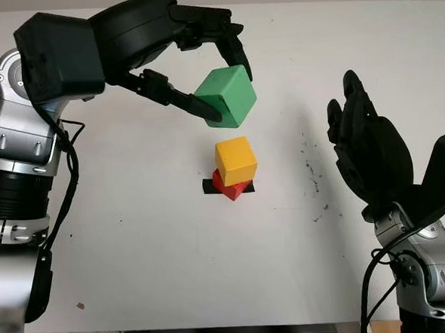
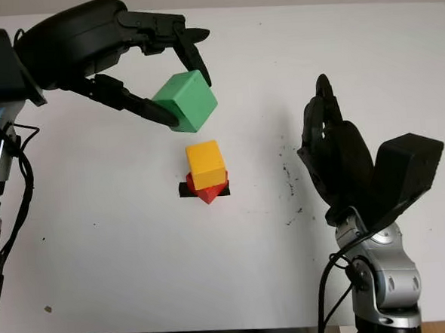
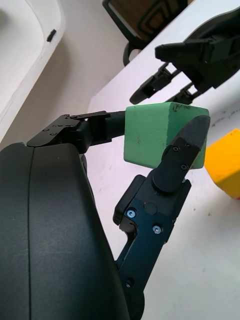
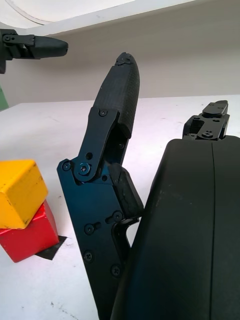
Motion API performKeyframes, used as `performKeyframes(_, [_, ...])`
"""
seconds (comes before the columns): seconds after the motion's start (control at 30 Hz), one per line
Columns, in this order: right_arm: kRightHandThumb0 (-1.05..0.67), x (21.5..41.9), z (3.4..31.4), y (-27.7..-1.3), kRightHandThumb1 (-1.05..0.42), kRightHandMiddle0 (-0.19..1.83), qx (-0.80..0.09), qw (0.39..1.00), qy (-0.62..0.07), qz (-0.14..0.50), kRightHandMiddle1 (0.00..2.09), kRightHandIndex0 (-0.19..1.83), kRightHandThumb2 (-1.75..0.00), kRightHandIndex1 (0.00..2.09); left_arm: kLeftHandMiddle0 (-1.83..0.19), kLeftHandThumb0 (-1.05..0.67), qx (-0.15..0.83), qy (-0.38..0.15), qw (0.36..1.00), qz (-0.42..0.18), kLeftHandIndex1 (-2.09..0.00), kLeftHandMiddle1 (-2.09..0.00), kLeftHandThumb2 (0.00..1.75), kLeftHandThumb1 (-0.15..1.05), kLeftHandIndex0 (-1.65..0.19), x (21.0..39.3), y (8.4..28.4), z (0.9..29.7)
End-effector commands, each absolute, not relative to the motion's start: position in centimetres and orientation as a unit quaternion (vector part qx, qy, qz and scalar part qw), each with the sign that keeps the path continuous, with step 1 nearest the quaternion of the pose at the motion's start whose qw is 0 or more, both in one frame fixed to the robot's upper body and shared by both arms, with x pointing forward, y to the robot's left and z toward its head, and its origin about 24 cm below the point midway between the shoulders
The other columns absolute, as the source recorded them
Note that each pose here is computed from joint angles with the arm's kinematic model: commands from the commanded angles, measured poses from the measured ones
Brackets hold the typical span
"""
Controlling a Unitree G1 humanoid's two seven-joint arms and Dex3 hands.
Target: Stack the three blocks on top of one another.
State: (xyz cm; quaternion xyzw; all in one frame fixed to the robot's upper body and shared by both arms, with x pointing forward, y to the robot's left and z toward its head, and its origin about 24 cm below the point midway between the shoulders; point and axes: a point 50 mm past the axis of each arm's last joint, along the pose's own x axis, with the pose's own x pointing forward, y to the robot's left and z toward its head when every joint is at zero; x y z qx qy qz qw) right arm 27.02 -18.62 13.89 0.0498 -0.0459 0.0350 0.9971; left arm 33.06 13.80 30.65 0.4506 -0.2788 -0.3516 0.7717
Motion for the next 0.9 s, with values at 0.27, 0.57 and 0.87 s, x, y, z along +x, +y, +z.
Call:
performKeyframes(0.27, [-0.76,26.8,13.8,-18.7,-1.05,-0.19,0.049,0.997,-0.047,0.036,0.0,-0.19,-0.73,0.0,-0.16,-0.4,0.507,-0.306,0.733,-0.334,-1.37,-0.05,0.06,0.98,-0.36,31.9,13.1,29.7])
performKeyframes(0.57, [-0.77,26.7,13.7,-18.7,-1.05,-0.19,0.055,0.997,-0.046,0.031,0.0,-0.19,-0.72,0.0,-0.14,-0.42,0.513,-0.294,0.727,-0.347,-1.47,-0.05,0.06,1.0,-0.3,32.2,12.7,28.8])
performKeyframes(0.87, [-0.77,26.7,13.7,-18.5,-1.05,-0.19,0.057,0.997,-0.046,0.026,0.0,-0.19,-0.72,0.0,-0.13,-0.43,0.516,-0.288,0.722,-0.36,-1.65,-0.05,0.05,1.01,-0.26,32.4,12.2,28.3])
